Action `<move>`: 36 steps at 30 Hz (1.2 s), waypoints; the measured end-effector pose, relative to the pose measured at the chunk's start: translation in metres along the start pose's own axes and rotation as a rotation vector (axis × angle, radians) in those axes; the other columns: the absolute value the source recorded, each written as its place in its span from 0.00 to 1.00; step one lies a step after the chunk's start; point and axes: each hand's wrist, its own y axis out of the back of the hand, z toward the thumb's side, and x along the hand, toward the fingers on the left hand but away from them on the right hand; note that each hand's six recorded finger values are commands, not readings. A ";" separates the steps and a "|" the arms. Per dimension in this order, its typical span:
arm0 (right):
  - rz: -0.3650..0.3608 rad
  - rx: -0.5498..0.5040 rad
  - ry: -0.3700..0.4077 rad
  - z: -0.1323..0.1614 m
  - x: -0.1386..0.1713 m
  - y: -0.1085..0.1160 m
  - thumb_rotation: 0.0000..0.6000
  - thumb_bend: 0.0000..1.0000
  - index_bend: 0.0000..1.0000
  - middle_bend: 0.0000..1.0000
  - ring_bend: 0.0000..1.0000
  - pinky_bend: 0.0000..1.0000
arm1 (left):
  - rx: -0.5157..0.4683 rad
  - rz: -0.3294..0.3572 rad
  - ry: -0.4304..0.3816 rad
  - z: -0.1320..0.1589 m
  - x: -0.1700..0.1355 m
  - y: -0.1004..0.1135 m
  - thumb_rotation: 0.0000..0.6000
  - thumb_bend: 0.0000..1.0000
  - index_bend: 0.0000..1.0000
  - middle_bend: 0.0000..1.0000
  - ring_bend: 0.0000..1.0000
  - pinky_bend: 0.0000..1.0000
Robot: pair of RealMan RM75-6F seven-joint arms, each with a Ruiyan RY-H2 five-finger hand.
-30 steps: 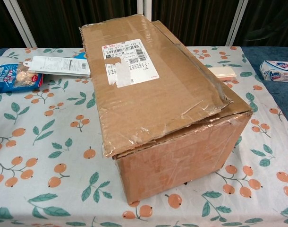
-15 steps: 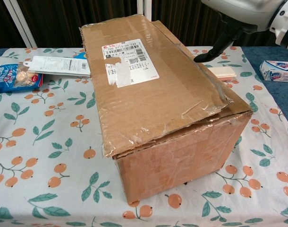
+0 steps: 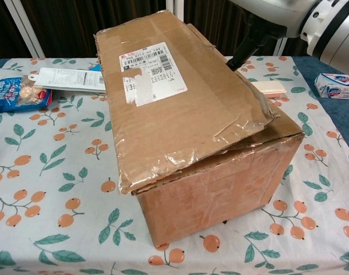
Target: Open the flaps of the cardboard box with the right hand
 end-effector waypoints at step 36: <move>-0.166 -0.153 0.280 0.140 -0.061 0.032 1.00 0.32 0.00 0.02 0.00 0.00 | 0.001 0.013 0.035 -0.014 -0.005 0.002 1.00 0.00 0.16 0.17 0.16 0.25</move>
